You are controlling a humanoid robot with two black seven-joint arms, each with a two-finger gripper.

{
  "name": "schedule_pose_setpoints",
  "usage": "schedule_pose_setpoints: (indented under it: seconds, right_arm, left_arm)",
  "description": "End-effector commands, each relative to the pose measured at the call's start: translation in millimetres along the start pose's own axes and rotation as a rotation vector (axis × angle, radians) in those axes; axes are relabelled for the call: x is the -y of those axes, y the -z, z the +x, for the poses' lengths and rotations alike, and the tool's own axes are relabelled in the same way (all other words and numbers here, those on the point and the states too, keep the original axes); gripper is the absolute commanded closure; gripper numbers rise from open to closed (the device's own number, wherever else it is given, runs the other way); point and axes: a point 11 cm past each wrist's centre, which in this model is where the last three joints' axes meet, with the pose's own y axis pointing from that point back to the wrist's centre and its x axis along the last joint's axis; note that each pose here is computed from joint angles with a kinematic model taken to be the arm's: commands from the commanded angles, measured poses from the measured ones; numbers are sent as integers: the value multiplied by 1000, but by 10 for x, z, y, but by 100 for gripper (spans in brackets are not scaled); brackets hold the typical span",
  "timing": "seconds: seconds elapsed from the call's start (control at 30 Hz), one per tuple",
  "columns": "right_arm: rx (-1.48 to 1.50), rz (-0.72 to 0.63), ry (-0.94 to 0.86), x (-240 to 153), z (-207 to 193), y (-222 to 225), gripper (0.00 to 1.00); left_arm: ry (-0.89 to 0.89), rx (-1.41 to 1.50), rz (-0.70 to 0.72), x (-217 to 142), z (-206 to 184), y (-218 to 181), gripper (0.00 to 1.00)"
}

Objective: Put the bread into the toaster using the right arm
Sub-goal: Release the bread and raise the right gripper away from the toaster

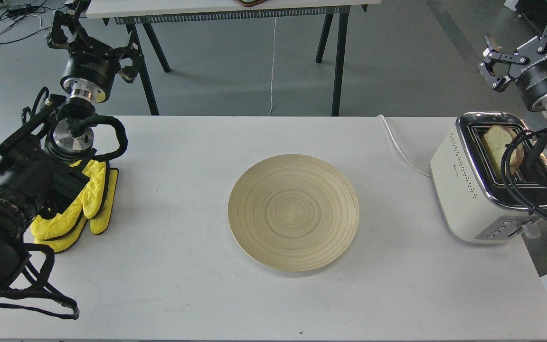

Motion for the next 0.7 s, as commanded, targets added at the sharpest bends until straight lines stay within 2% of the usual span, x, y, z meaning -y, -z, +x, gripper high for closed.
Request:
schedule_pose_setpoints:
  seconds: [0.0,0.13,0.67]
  right_arm:
    - [78,4,-51,5,69,-234,1]
    - [92,-6,-51,35,33,-319,1]
    - [52,39,-58,170,47,-49,1]
  left_arm:
    - [-1,1,-1,-1,4,-6,0]
    - [-2,2,-1,-6,13,-11,0]
    - [-3,1,1,-6,14,-8,0]
